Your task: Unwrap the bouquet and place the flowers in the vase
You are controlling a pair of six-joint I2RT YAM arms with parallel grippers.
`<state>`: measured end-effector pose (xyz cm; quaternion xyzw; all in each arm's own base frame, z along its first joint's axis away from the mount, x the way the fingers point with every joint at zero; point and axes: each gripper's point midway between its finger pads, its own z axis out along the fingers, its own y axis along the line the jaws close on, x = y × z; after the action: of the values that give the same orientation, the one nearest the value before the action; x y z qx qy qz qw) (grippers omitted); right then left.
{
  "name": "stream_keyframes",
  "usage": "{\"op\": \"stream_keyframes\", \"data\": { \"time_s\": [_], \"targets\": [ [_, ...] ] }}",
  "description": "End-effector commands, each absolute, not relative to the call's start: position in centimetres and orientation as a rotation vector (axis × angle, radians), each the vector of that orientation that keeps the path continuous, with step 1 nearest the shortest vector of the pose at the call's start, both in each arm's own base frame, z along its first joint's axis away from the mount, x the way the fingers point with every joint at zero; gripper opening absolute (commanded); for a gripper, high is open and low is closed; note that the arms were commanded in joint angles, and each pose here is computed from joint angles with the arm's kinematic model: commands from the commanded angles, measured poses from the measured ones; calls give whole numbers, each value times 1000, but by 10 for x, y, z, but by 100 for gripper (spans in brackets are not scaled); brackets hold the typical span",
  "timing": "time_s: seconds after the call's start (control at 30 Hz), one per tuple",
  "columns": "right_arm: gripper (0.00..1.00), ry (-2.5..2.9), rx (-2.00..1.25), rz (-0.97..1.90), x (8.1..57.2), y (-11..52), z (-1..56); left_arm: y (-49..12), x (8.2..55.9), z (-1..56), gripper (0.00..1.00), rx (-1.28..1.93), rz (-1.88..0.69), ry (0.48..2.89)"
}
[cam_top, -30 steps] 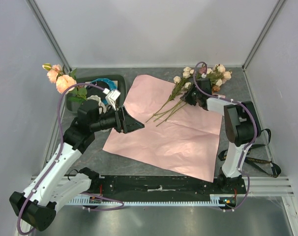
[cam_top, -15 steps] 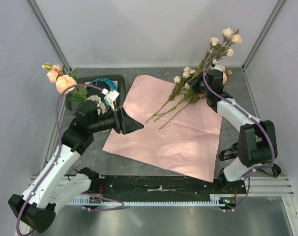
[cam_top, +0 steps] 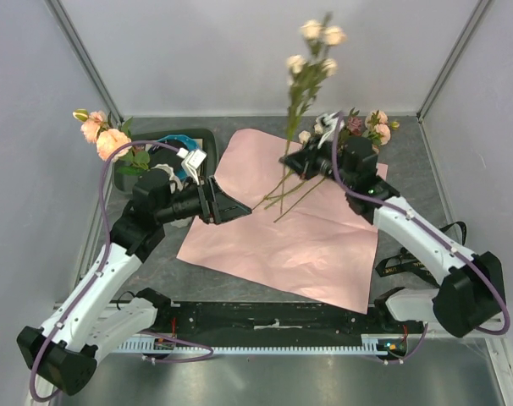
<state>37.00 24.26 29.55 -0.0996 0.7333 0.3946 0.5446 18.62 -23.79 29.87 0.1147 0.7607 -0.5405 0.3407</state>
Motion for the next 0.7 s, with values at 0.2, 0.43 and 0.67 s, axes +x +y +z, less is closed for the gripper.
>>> {"op": "stream_keyframes", "data": {
  "time_s": [0.2, 0.43, 0.67],
  "targets": [
    [0, 1756, -728, 1175, 230, 324, 266, -256, 200, 326, 67, 298, -1528, 1907],
    [0, 1735, -835, 1244, 190, 339, 267, -257, 209, 333, 69, 278, -1510, 1883],
    [0, 1723, -898, 1237, 172, 352, 269, -253, 219, 356, 58, 269, -1438, 1821]
  ]
}}
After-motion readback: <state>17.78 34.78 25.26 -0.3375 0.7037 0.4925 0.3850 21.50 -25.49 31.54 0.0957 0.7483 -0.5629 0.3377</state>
